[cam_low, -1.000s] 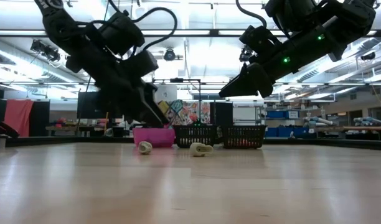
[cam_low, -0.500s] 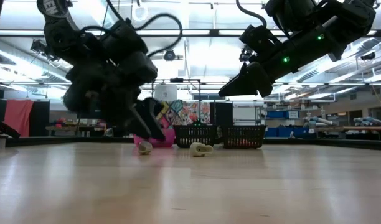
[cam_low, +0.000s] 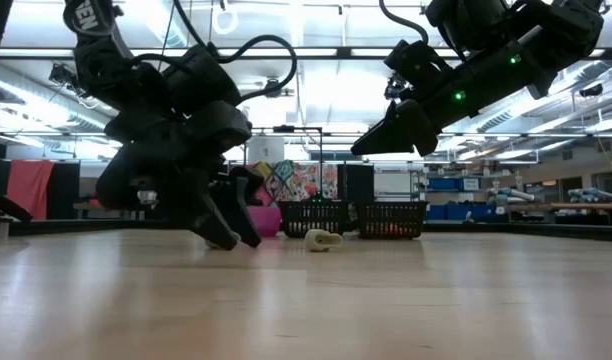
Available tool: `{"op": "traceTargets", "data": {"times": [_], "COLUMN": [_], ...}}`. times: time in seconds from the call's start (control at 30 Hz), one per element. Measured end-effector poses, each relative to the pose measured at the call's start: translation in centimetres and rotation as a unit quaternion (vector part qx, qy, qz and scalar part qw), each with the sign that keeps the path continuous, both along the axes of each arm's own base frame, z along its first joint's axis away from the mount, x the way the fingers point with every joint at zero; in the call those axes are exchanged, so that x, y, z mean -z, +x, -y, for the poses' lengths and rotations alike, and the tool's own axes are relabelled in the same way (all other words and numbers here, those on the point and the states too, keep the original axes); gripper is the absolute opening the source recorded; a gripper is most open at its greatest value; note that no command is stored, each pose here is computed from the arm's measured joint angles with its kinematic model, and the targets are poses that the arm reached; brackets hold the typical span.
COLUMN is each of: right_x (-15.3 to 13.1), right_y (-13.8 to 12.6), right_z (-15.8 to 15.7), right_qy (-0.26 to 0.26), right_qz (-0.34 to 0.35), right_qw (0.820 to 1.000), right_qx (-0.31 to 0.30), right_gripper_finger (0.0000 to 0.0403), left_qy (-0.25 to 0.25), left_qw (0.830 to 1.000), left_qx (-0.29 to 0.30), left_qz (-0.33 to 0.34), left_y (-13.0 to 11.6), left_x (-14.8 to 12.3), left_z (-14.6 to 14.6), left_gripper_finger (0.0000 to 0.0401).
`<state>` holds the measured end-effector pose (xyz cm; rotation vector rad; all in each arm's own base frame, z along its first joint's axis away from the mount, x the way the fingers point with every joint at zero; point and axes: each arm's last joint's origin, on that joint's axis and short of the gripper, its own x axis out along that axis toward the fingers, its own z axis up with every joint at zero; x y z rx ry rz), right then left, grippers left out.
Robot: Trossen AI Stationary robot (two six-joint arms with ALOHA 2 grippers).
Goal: Sort Halloween decoration
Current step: Put the white skull toy into the left black bin
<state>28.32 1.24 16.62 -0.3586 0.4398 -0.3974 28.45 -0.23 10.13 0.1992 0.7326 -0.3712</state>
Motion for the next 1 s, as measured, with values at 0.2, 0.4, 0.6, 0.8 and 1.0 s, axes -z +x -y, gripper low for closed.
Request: {"op": "traceTargets", "data": {"times": [0.2,0.4,0.6,0.8,1.0], "right_x": [0.0,0.0,-0.1,-0.1,-0.1], "right_y": [0.0,0.0,0.0,0.0,0.0], "right_z": [0.0,0.0,0.0,0.0,0.0], "right_qy": [0.0,0.0,0.001,0.001,0.004], "right_qz": [0.0,0.0,0.004,0.004,0.005], "right_qw": [1.0,1.0,1.0,1.0,1.0], "right_qx": [0.0,0.0,-0.001,-0.001,-0.004], "right_gripper_finger": [0.0162,0.0162,0.0162,0.0162,0.0162], "left_qy": [-0.001,-0.002,-0.012,-0.015,-0.017], "left_qw": [1.0,1.0,1.0,1.0,1.0], "left_qx": [0.0,0.0,-0.01,-0.015,-0.02], "left_qz": [-0.012,-0.019,-0.014,0.002,0.012], "left_y": [-0.2,-0.3,-0.2,-0.2,-0.4], "left_x": [0.1,0.2,0.1,-0.5,-1.3], "left_z": [-0.1,-0.2,-0.3,-0.3,-0.3], "left_gripper_finger": [0.0107,0.0046,0.0026,0.0026,0.0025]}}
